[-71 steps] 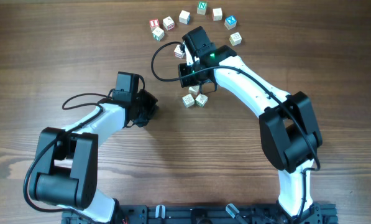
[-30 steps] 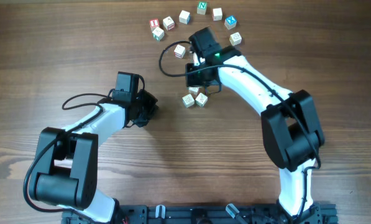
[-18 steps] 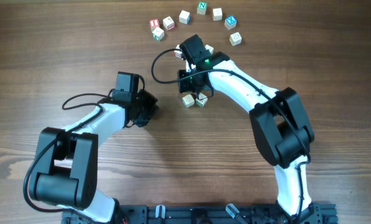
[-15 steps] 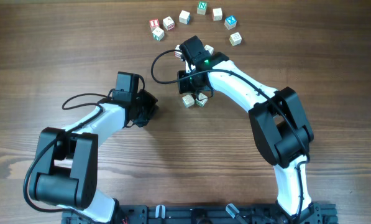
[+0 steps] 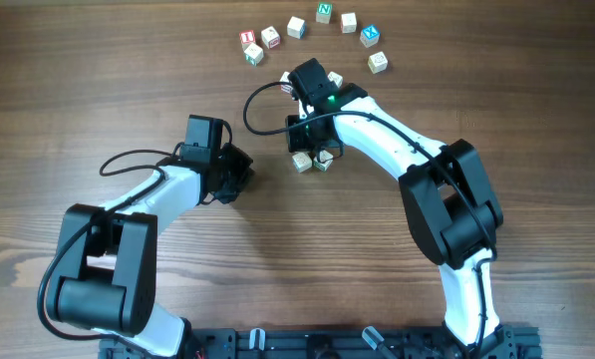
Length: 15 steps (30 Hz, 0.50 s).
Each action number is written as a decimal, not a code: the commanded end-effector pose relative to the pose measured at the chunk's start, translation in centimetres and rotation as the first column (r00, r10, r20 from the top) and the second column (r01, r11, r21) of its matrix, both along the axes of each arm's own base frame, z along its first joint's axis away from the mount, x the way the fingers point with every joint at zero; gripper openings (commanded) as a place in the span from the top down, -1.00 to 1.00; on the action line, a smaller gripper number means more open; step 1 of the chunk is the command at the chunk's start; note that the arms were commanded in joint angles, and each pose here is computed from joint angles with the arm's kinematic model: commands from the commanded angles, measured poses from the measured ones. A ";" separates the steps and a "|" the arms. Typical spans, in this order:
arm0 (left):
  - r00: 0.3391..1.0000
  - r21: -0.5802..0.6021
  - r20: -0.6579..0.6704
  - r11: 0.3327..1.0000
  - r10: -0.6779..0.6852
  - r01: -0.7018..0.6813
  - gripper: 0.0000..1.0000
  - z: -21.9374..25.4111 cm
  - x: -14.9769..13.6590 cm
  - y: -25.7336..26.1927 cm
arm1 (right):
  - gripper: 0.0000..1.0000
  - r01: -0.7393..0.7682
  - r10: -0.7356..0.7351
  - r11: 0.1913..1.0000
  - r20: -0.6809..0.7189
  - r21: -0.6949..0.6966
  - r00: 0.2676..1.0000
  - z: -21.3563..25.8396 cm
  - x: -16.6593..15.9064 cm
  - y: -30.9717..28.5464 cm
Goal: Form a circle
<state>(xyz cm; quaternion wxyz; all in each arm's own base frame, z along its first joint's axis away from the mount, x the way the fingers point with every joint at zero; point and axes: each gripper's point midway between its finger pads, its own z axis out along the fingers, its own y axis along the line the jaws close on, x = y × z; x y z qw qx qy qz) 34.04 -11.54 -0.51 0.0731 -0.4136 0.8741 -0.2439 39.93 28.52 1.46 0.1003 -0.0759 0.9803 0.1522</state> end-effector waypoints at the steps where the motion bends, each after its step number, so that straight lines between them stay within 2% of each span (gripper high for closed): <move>1: 0.991 0.097 -0.122 0.994 0.060 -0.048 0.91 -3.4 -2.9 2.3 | 0.91 0.002 -0.002 1.000 0.009 -0.025 1.000 -0.4 0.3 -0.5; 15: 0.991 0.097 -0.121 0.994 0.060 -0.048 0.91 -3.4 -2.9 2.3 | 0.91 0.005 -0.004 0.999 0.028 -0.046 1.000 0.1 0.5 -0.9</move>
